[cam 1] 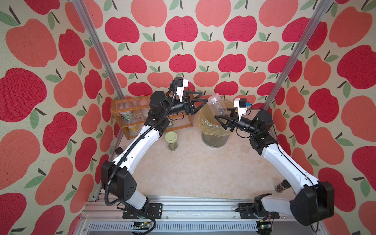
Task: Empty moldy mung beans from jars
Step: Unscrew the lid from the jar.
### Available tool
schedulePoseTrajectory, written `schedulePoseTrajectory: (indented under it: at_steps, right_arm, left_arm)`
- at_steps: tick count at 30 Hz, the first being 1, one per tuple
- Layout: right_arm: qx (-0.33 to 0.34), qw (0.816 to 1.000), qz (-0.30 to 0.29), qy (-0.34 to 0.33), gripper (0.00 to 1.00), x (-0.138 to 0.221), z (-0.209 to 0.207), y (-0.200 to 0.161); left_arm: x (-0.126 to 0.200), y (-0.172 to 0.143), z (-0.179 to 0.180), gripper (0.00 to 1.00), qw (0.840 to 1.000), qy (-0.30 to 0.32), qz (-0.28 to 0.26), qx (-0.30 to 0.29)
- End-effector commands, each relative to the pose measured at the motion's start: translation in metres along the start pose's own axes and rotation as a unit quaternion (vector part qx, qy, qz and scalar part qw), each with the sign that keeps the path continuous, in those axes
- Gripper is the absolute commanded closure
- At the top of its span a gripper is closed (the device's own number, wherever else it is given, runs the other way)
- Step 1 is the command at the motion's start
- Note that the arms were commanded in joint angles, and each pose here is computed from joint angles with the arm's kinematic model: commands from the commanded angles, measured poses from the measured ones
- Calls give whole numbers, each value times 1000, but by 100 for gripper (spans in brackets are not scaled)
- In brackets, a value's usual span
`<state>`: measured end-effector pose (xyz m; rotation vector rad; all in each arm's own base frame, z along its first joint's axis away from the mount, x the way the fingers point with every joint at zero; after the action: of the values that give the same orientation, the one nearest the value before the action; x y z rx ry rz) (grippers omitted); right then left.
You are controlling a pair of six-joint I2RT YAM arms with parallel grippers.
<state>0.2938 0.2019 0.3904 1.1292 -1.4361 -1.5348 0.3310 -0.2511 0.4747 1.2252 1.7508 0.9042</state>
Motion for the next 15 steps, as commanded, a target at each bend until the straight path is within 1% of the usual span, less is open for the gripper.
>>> schedulePoseTrajectory:
  at_steps: [1,8,15]
  right_arm:
    - [17,998,-42,49,59,0,9,28]
    - [15,997,-50,61,59,-3,8,27]
    - [19,997,-47,67,59,-10,7,23]
  left_arm:
    - [-3,7,-7,21,998,-37,4,-40]
    - [-5,6,5,21,998,-64,5,-16]
    - [-13,5,8,21,997,-81,5,-13]
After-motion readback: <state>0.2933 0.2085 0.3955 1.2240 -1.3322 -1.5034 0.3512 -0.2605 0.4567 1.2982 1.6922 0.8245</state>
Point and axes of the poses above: each gripper's point midway between its finger pads, its own x axis back along the fingers, its own z axis along the line the jaws close on, y = z × x, the point moved 6 cm from there along x, back along the fingers, and after that the axes turned 11 degrees about x, right-handed, at the moved point
